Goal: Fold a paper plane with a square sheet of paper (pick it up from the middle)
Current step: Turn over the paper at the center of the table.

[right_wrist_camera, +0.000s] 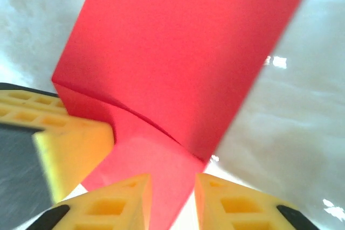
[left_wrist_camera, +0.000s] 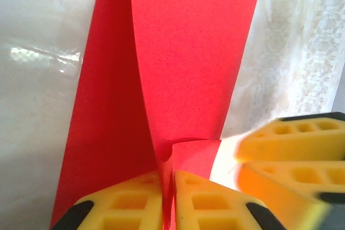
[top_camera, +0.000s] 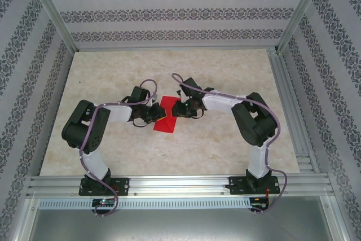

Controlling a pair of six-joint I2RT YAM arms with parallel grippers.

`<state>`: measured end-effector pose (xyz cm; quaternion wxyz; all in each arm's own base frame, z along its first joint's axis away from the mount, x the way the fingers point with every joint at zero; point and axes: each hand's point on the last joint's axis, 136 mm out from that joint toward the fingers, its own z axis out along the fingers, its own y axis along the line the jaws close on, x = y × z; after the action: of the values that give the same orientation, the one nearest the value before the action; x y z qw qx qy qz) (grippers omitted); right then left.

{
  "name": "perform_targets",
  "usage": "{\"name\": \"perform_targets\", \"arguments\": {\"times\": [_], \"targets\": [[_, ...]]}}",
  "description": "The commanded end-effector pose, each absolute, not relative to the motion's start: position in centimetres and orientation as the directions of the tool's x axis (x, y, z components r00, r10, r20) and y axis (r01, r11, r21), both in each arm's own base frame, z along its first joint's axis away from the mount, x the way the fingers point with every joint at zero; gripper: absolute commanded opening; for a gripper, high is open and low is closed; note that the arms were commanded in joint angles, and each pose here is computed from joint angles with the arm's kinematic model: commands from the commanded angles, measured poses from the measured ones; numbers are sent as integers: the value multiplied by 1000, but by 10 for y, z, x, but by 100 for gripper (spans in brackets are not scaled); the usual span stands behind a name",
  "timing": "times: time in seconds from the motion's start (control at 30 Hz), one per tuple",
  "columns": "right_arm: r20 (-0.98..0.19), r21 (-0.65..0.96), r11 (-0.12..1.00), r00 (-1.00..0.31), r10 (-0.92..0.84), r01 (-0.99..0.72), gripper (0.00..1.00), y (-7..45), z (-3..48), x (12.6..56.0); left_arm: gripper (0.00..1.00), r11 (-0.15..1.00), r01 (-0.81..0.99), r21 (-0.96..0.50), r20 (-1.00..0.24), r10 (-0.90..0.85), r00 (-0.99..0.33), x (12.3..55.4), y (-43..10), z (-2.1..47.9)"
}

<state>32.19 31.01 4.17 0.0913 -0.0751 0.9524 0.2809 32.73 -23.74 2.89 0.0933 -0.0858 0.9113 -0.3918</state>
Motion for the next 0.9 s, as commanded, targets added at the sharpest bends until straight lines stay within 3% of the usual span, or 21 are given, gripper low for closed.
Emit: {"name": "perform_targets", "arguments": {"times": [0.0,0.13,0.3,0.43,0.63,0.87], "targets": [[-337,517,836,-941,1,-185,32,290,84,342,10,697,33,-717,-225,-186,-957,336,-241,50],[-432,420,897,-899,68,-134,44,252,106,353,7,779,66,-624,-289,-151,-945,333,-225,67],[-526,348,936,-837,151,-49,66,205,126,362,6,940,102,-326,-423,-49,-905,330,-185,109],[-569,332,943,-795,212,14,80,174,133,364,6,984,116,-137,-504,32,-863,330,-163,146],[-637,360,931,-714,291,59,94,140,149,362,7,978,55,203,-556,162,-815,342,-138,176],[-657,409,905,-652,379,113,95,112,158,353,8,834,26,551,-442,319,-838,361,-145,155]]}}
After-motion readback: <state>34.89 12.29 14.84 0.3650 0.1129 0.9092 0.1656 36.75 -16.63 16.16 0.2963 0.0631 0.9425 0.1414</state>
